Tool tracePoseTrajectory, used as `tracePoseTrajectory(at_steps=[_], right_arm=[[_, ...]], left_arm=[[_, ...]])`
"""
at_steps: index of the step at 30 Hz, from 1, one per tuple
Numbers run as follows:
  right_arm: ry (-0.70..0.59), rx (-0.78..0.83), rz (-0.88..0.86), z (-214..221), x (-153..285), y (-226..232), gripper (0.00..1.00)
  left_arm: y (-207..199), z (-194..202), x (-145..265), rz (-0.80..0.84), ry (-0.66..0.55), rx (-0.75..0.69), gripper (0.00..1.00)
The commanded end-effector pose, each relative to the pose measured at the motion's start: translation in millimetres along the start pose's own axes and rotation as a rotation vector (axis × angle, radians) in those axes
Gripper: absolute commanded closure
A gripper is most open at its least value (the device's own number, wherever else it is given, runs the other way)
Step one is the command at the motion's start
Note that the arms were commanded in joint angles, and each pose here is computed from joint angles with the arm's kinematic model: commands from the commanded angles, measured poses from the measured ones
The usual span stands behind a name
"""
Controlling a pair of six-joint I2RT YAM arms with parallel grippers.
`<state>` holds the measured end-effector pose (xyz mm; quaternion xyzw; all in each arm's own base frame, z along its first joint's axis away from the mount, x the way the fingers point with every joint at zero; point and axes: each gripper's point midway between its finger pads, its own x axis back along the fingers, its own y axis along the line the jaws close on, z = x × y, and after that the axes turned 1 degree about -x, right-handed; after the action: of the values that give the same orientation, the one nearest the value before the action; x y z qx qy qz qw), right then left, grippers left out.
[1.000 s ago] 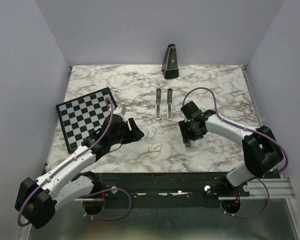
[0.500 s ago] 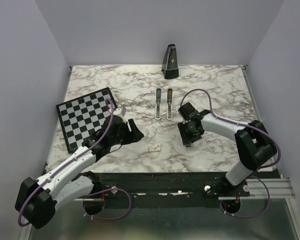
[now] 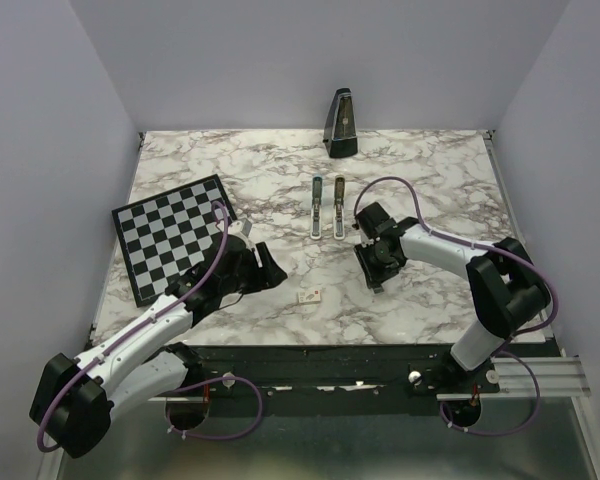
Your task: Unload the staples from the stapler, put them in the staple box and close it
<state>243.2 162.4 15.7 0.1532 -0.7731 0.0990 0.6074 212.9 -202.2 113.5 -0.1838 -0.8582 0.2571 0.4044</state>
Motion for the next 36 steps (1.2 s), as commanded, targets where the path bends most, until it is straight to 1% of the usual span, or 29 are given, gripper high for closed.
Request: tracePoseTrajectory(at_steps=[1,3,4,6,9,10,12,14,18,20,22,27,30,32,36], right_arm=[[-0.055,0.102,-0.141,-15.9,3.5,22.8,0.58],[-0.082,0.125,-0.198,-20.0,7.8,34.0,0.59],[-0.09,0.16,-0.253,-19.1,10.9,45.7,0.59],[-0.1,0.206,-0.285,-18.0,11.6,56.5,0.59],[-0.094,0.281,-0.272,-12.9,10.8,65.5,0.58],[-0.099,0.349,-0.263,-11.9,10.3,68.5,0.58],[-0.102,0.39,-0.264,-10.6,10.4,71.2,0.57],[-0.11,0.464,-0.275,-8.4,11.3,76.0,0.57],[-0.142,0.61,-0.278,-4.6,13.5,83.8,0.57],[-0.14,0.701,-0.332,2.8,16.1,91.2,0.57],[-0.146,0.77,-0.341,4.4,16.3,93.2,0.57],[-0.187,0.903,-0.338,-2.1,16.9,98.6,0.57],[-0.217,0.989,-0.33,-6.0,15.1,102.9,0.57],[-0.228,1.037,-0.333,-5.6,12.1,106.4,0.57],[-0.228,1.094,-0.335,-3.9,6.6,112.1,0.57]], left_arm=[[-6.0,-3.7,0.1,0.029,-0.012,0.006,0.29],[-4.6,-2.3,-1.3,0.025,-0.008,0.008,0.29],[-4.0,-2.2,-2.9,0.02,-0.004,0.011,0.29],[-4.9,-2.2,-3.6,0.018,0.002,0.018,0.29],[-5.3,-2.4,-3.5,0.01,0.01,0.031,0.28],[-4.1,-1.5,-4.0,0.007,0.017,0.039,0.28],[-4.0,-4.4,-4.0,0.001,0.017,0.067,0.28],[-0.5,-5.8,-3.3,-0.012,0.023,0.089,0.28],[10.9,-15.9,-1.1,-0.052,-0.002,0.14,0.27],[20.8,-21.7,0.5,-0.083,-0.026,0.16,0.27],[25.6,-24.3,2.3,-0.096,-0.037,0.173,0.27],[28.0,-25.3,1.5,-0.087,-0.04,0.17,0.26],[37.4,-24.1,1.5,-0.143,-0.042,0.198,0.26],[42.2,-21.6,1.7,-0.175,-0.029,0.208,0.26],[41.1,-13.7,-1.3,-0.167,0.012,0.222,0.27]])
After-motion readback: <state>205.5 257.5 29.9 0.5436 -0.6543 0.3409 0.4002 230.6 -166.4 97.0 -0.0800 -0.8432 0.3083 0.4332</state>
